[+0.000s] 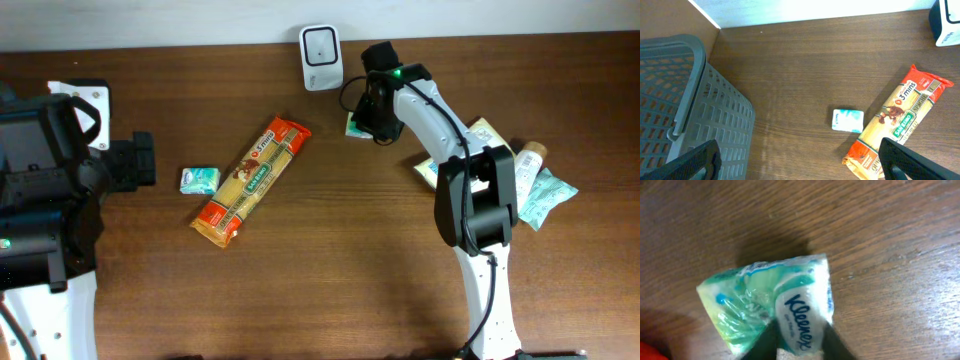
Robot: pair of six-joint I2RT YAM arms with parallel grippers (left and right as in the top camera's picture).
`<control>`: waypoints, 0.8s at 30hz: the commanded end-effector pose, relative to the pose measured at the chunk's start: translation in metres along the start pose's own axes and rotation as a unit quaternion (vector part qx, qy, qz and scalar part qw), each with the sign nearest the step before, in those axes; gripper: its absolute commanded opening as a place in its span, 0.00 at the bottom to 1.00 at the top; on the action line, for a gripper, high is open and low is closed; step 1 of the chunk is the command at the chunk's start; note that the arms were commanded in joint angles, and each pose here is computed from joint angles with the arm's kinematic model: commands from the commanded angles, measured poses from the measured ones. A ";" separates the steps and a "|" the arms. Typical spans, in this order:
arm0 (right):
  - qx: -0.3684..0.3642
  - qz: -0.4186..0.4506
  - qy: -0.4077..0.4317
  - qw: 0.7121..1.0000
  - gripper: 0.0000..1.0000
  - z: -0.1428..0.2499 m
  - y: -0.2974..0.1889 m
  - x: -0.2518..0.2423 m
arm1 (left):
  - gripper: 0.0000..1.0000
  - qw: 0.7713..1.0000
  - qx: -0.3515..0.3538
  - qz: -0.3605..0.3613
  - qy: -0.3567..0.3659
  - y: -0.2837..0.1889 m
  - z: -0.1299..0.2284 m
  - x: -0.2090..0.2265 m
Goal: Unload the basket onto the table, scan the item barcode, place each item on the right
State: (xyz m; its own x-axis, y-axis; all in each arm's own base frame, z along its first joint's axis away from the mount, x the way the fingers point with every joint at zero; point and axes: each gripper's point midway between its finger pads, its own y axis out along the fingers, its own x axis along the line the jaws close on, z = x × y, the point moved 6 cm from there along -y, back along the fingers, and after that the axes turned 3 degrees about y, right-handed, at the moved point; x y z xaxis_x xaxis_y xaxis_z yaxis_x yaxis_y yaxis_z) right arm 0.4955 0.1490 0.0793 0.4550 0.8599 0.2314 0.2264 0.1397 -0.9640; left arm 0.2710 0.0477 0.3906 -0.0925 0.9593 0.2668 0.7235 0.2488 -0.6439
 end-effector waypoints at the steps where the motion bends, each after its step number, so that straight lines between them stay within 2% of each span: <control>1: 0.027 0.000 -0.043 0.999 0.04 0.005 0.025 -0.004 | 0.99 1.000 -0.004 -0.002 -0.008 -0.002 -0.001 0.002; 4: 0.049 -0.068 -0.170 0.982 0.04 0.006 0.013 0.013 | 0.99 1.000 -0.004 -0.002 -0.008 -0.002 -0.001 0.002; 5: 0.060 -0.094 -0.228 0.967 0.04 0.009 0.006 0.019 | 0.99 1.000 -0.004 -0.002 -0.008 -0.002 -0.001 0.002; 6: 0.076 -0.129 -0.315 0.937 0.04 0.016 -0.006 0.024 | 0.99 1.000 -0.004 -0.002 -0.008 -0.002 -0.001 0.002; 7: 0.097 -0.156 -0.418 0.890 0.04 0.025 -0.025 0.026 | 0.99 1.000 -0.004 -0.002 -0.008 -0.002 -0.001 0.002; 8: 0.109 -0.156 -0.476 0.859 0.04 0.030 -0.040 0.023 | 0.99 1.000 -0.004 -0.002 -0.008 -0.002 -0.001 0.002; 10: 0.117 -0.157 -0.542 0.817 0.04 0.034 -0.057 0.019 | 0.99 1.000 -0.004 -0.002 -0.008 -0.002 -0.001 0.002; 11: 0.113 -0.131 -0.569 0.804 0.04 0.031 -0.064 0.015 | 0.99 1.000 -0.004 -0.002 -0.008 -0.002 -0.001 0.002; 12: 0.104 -0.102 -0.577 0.804 0.04 0.026 -0.065 0.011 | 0.99 1.000 -0.004 -0.002 -0.008 -0.002 -0.001 0.002; 15: 0.101 -0.091 -0.620 0.772 0.04 0.024 -0.064 0.008 | 0.99 1.000 -0.004 -0.002 -0.008 -0.002 -0.001 0.002; 16: 0.101 -0.092 -0.620 0.772 0.04 0.024 -0.064 0.008 | 0.99 1.000 -0.004 -0.002 -0.008 -0.002 -0.001 0.002; 17: 0.102 -0.092 -0.619 0.773 0.09 0.025 -0.064 0.008 | 0.99 1.000 -0.004 -0.002 -0.008 -0.002 -0.001 0.002; 18: 0.103 -0.090 -0.606 0.784 0.22 0.024 -0.064 0.008 | 0.99 1.000 -0.004 -0.002 -0.008 -0.002 -0.001 0.002; 20: 0.107 -0.081 -0.535 0.834 0.38 0.022 -0.064 0.007 | 0.99 1.000 -0.004 -0.002 -0.008 -0.002 -0.001 0.002; 21: 0.107 -0.077 -0.502 0.855 0.38 0.020 -0.064 0.007 | 0.99 1.000 -0.004 -0.002 -0.008 -0.002 -0.001 0.002; 22: 0.106 -0.074 -0.455 0.881 0.44 0.017 -0.065 0.006 | 0.99 1.000 -0.004 -0.002 -0.008 -0.002 -0.001 0.002; 24: 0.107 -0.063 -0.351 0.928 0.64 0.010 -0.065 0.002 | 0.99 1.000 -0.004 -0.002 -0.008 -0.002 -0.001 0.002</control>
State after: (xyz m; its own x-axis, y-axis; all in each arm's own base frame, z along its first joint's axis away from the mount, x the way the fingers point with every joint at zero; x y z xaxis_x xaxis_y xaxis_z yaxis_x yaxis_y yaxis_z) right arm 0.4652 0.1580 0.1330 -0.5582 0.7928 0.2446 -0.0112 0.2876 -0.9577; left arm 0.2710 0.0477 0.3906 -0.0925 0.9593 0.2668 0.7235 0.2488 -0.6439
